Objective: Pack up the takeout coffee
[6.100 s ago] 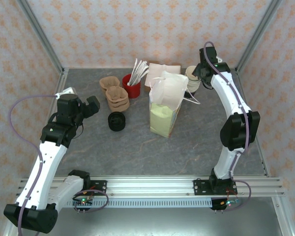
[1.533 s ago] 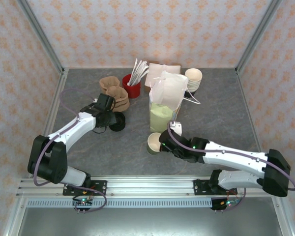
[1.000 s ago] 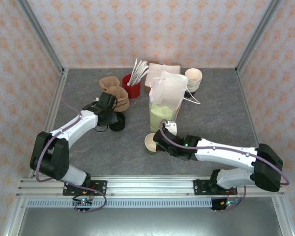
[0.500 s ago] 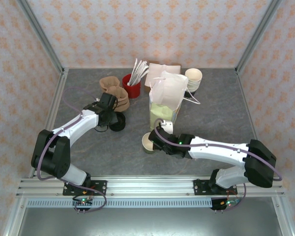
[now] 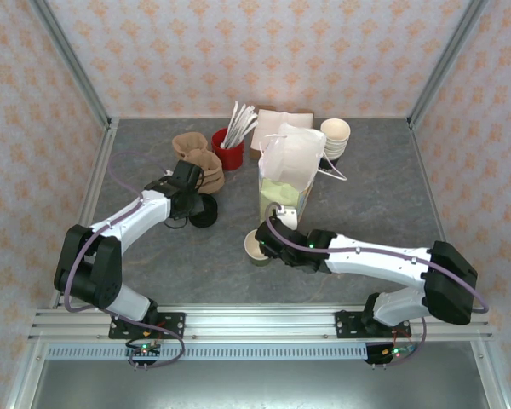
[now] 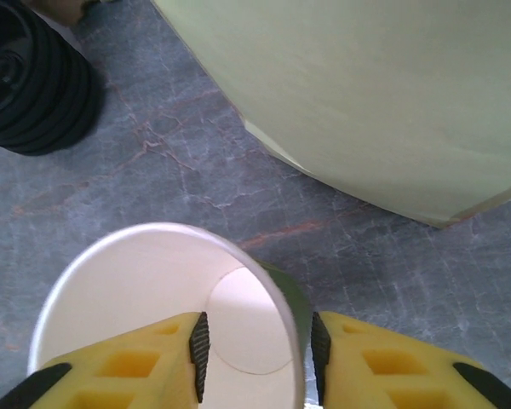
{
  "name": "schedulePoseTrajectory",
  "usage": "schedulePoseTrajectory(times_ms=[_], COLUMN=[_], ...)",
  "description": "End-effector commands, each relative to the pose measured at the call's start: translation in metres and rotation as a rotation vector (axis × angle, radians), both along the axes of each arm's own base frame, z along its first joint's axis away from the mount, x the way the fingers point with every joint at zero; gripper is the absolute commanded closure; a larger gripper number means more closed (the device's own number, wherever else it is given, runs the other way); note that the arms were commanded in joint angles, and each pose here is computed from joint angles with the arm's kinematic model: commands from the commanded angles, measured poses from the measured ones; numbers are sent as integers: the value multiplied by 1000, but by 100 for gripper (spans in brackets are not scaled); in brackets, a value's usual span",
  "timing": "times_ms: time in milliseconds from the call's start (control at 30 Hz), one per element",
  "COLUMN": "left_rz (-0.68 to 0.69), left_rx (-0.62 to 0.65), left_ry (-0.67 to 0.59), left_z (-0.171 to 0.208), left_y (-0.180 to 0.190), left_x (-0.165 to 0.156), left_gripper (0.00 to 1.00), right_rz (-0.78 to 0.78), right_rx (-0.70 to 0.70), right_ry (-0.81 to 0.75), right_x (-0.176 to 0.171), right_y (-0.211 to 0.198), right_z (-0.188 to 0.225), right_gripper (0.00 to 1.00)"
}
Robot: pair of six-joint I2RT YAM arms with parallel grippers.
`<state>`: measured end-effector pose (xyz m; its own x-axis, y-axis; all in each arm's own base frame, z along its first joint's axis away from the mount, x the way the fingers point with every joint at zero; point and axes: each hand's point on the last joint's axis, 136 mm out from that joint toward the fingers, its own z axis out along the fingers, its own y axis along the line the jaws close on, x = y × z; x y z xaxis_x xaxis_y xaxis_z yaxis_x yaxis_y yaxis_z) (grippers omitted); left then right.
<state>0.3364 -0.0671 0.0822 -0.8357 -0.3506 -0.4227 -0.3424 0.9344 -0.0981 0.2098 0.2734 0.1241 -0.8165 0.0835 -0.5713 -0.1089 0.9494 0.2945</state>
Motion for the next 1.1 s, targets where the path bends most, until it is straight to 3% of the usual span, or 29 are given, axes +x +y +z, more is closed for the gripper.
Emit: schedulePoseTrajectory(times_ms=[0, 267, 667, 900, 1067], left_rz=[17, 26, -19, -138, -285], left_rx=[7, -6, -29, -2, -33], left_ry=[-23, -47, -82, -138, -172], left_z=[3, 11, 53, 106, 132], left_y=[1, 1, -3, -27, -52], left_x=[3, 2, -14, -42, -64], left_gripper=[78, 82, 85, 86, 86], right_rz=[-9, 19, 81, 132, 173], right_rx=[37, 116, 237, 285, 219], right_ry=[-43, -78, -81, -48, -74], right_x=[2, 1, -3, 3, 7], right_y=[0, 5, 26, 42, 45], right_z=[29, 67, 105, 121, 134], right_gripper=[58, 55, 52, 51, 49])
